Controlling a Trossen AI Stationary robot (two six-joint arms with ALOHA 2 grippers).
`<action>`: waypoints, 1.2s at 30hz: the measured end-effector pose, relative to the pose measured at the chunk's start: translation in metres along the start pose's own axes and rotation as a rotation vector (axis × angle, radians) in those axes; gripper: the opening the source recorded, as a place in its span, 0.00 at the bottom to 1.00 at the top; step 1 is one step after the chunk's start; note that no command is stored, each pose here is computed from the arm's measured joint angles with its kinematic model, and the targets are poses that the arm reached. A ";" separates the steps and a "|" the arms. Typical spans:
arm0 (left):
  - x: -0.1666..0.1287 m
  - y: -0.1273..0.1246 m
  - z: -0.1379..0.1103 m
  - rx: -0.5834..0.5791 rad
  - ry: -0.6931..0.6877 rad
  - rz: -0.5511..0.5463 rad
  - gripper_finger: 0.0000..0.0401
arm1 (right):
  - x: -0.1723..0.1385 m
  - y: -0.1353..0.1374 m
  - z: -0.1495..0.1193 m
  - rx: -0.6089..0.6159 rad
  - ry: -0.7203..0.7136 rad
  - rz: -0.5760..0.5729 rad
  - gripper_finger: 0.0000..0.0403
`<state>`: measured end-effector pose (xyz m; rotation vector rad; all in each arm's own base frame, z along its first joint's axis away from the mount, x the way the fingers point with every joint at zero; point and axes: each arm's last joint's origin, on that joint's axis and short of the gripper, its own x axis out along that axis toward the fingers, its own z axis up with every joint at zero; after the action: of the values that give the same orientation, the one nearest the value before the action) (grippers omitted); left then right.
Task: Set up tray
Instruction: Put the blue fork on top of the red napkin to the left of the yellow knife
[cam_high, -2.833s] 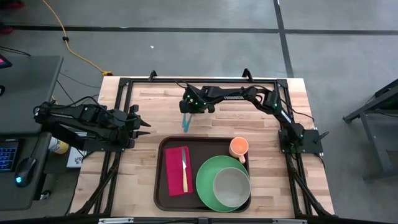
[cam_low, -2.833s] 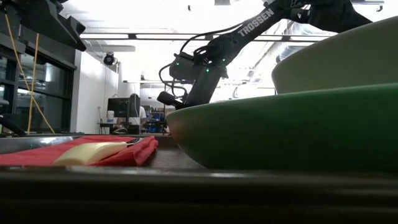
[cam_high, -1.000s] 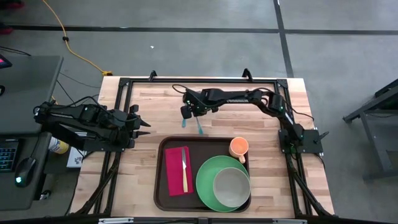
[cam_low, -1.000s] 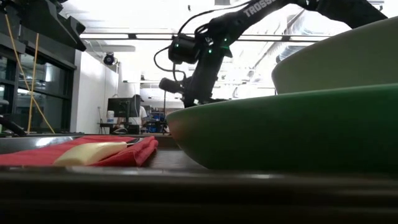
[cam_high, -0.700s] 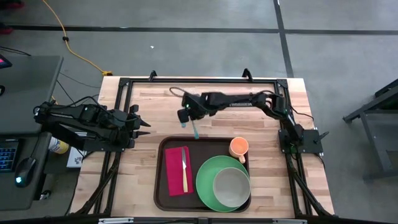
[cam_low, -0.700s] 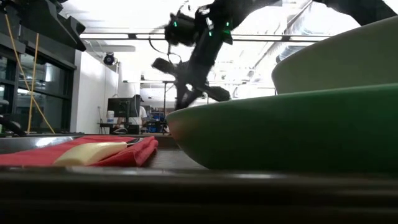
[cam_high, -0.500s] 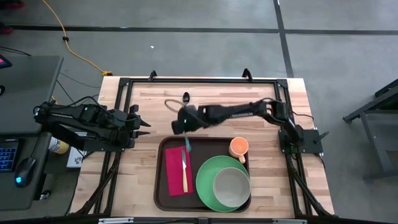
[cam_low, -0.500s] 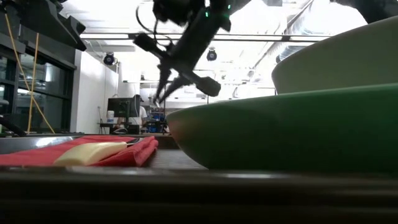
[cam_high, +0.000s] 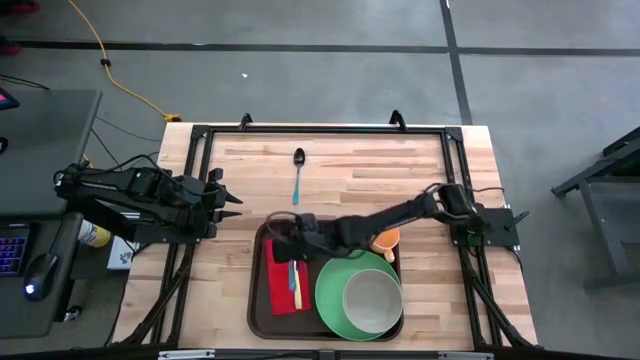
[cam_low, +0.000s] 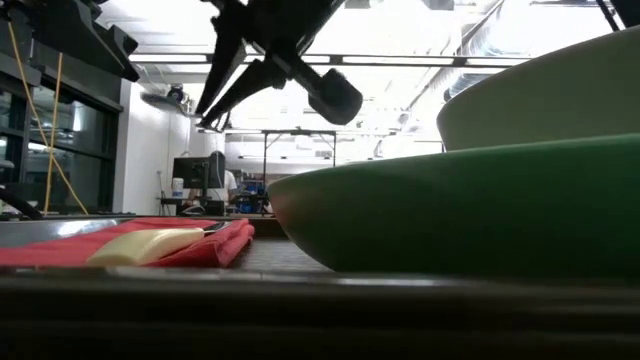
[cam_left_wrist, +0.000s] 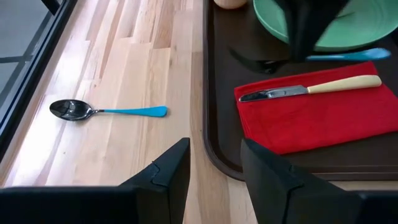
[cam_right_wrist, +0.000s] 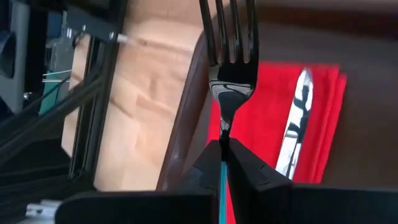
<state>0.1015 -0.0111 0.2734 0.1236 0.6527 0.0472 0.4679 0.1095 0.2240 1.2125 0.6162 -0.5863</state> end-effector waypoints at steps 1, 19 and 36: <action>0.000 0.000 0.000 0.000 0.000 0.000 0.43 | 0.000 0.000 -0.005 0.008 0.004 0.004 0.00; 0.000 0.000 0.000 -0.009 -0.002 0.001 0.43 | 0.034 -0.008 -0.037 0.043 0.063 0.061 0.00; 0.000 0.000 0.000 -0.020 -0.001 0.002 0.43 | 0.056 -0.021 -0.046 0.039 0.142 0.031 0.00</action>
<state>0.1016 -0.0111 0.2735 0.1055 0.6514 0.0555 0.4867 0.1439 0.1596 1.3062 0.7063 -0.4912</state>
